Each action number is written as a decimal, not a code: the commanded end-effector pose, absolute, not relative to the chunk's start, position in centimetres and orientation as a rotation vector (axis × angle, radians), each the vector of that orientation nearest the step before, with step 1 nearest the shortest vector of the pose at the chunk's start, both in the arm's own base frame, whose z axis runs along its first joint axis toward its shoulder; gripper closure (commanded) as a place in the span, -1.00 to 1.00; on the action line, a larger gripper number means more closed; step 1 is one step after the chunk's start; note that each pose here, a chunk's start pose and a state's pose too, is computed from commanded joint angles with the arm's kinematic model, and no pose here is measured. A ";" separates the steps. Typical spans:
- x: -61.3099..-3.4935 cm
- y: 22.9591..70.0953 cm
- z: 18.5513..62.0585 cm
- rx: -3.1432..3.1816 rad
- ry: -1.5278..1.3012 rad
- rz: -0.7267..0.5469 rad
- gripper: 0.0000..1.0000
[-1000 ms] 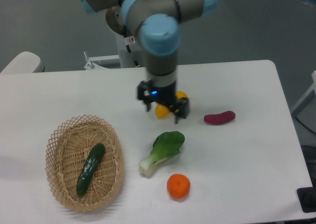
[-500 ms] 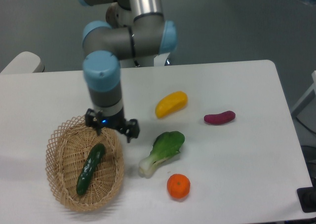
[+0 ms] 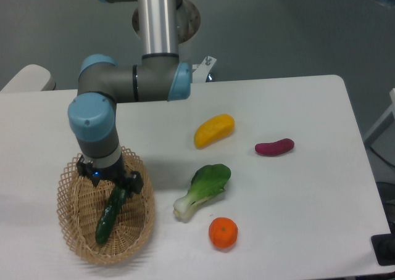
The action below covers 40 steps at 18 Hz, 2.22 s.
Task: Pick up the cucumber from the basket
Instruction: 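Close the gripper around the green cucumber inside the basket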
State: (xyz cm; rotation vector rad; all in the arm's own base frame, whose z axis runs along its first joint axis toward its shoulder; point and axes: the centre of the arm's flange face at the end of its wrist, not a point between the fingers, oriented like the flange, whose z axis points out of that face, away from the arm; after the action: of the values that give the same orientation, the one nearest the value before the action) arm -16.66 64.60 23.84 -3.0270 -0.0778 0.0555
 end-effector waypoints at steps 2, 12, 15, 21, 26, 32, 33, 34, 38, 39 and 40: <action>-16.8 64.9 24.1 -3.021 -0.078 0.059 -1.00; -17.2 65.7 22.1 -3.042 -0.039 0.053 -1.00; -17.2 65.6 21.4 -3.053 -0.037 0.046 -1.00; -17.4 65.7 20.9 -3.051 -0.039 0.050 -1.00; -17.5 66.0 21.0 -3.045 -0.039 0.052 -0.45; -17.6 66.2 21.8 -3.032 -0.008 0.060 0.29; -17.6 66.2 22.0 -3.030 -0.004 0.062 0.34; -17.7 66.2 22.0 -3.030 -0.006 0.062 0.38; -18.1 66.4 23.1 -3.013 -0.013 0.075 0.48; -18.3 66.5 24.0 -3.000 -0.015 0.087 0.48; -18.6 66.6 25.1 -2.985 -0.012 0.095 0.48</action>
State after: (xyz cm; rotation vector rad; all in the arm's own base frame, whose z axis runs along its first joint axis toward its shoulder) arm -18.55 66.55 25.08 -2.9852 -0.0122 0.0953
